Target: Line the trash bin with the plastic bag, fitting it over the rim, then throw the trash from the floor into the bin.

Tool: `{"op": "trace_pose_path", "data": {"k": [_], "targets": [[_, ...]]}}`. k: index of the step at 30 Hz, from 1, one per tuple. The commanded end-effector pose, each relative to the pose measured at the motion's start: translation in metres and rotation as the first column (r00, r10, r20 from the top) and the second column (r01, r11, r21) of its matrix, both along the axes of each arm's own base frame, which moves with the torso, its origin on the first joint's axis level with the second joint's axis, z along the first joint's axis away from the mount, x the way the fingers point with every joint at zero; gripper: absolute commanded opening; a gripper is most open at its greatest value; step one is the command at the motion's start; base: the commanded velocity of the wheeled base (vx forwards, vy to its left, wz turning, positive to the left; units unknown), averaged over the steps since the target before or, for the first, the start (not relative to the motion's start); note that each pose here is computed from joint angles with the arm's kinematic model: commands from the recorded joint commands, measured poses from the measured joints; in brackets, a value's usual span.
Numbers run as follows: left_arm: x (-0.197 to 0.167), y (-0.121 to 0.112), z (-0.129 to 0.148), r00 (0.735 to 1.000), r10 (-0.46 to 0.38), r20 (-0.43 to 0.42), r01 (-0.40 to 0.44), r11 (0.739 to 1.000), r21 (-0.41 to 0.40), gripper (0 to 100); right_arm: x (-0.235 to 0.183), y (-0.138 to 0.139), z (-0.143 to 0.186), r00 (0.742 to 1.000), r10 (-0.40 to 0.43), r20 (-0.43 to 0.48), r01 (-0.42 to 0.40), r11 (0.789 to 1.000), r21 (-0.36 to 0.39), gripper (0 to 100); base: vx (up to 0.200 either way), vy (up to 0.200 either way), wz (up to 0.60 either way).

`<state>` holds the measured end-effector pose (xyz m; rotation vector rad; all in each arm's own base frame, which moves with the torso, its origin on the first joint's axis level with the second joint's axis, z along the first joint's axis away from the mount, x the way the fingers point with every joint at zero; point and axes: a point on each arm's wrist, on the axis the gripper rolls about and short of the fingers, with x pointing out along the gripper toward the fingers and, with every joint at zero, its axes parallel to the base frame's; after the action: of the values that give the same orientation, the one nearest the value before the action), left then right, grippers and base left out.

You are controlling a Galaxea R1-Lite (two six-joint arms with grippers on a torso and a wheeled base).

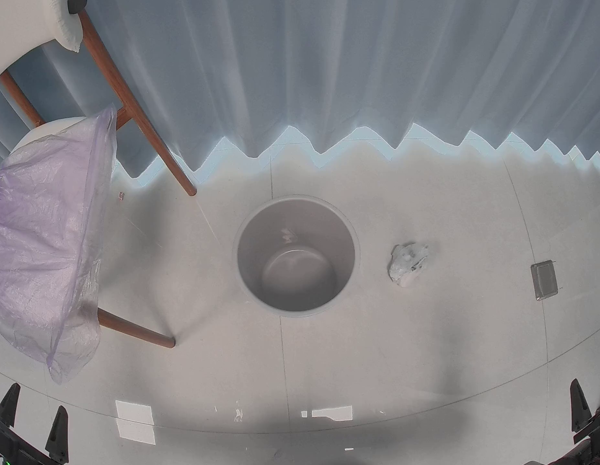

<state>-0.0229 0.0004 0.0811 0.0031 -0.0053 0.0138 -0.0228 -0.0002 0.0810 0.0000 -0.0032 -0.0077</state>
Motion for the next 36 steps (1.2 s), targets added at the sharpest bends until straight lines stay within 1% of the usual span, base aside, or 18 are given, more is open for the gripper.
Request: {"op": "trace_pose_path", "data": {"k": [1, 13, 16, 23, 28, 29, 31, 32, 33, 36], "targets": [[0.000, 0.000, -0.005, 1.000, 0.002, 0.001, -0.002, 1.000, 0.000, 100, 0.000, 0.000, -0.005, 1.000, 0.000, -0.002, 0.000, 1.000, 0.000, 100, 0.000, 0.000, 0.00], [0.000, 0.000, -0.006, 1.000, 0.014, -0.005, -0.014, 1.000, -0.003, 100, 0.000, 0.000, -0.005, 1.000, 0.000, -0.002, 0.000, 1.000, 0.002, 100, 0.000, 0.000, 0.00], [0.000, 0.000, -0.005, 1.000, 0.005, 0.004, -0.005, 1.000, 0.004, 100, 0.000, 0.000, -0.005, 1.000, 0.000, -0.002, 0.000, 1.000, 0.002, 100, 0.000, 0.000, 0.00], [0.000, 0.000, -0.004, 1.000, 0.012, 0.010, -0.012, 1.000, 0.003, 100, 0.000, 0.000, -0.005, 1.000, 0.000, -0.003, 0.000, 1.000, 0.002, 100, 0.000, 0.000, 0.00], [0.000, 0.001, -0.004, 1.000, 0.029, 0.010, -0.029, 0.999, -0.034, 100, 0.000, 0.000, -0.005, 1.000, 0.000, -0.003, 0.000, 1.000, 0.002, 100, 0.000, 0.000, 0.00], [0.000, 0.001, 0.000, 0.998, 0.035, 0.046, -0.034, 0.999, -0.023, 100, 0.000, 0.000, -0.005, 1.000, 0.000, -0.002, 0.000, 1.000, 0.002, 100, 0.000, 0.000, 0.00], [-0.002, 0.001, 0.014, 0.983, 0.022, 0.182, -0.028, 0.999, 0.030, 100, 0.000, 0.000, -0.005, 1.000, 0.000, -0.002, 0.000, 1.000, 0.002, 100, 0.000, 0.000, 0.00], [-0.002, 0.000, 0.015, 0.980, 0.019, 0.197, -0.027, 0.999, 0.038, 100, 0.000, 0.000, -0.005, 1.000, 0.000, -0.002, 0.000, 1.000, 0.002, 100, 0.000, 0.000, 0.00], [-0.002, 0.000, 0.015, 0.980, 0.014, 0.198, -0.029, 0.997, 0.070, 100, 0.000, 0.000, -0.005, 1.000, 0.000, -0.003, 0.000, 1.000, 0.000, 100, 0.000, 0.000, 0.00], [-0.002, 0.000, 0.014, 0.982, 0.022, 0.185, -0.041, 0.994, 0.101, 100, 0.000, 0.000, -0.005, 1.000, 0.000, -0.002, 0.000, 1.000, 0.000, 100, 0.000, 0.000, 0.00]]}}
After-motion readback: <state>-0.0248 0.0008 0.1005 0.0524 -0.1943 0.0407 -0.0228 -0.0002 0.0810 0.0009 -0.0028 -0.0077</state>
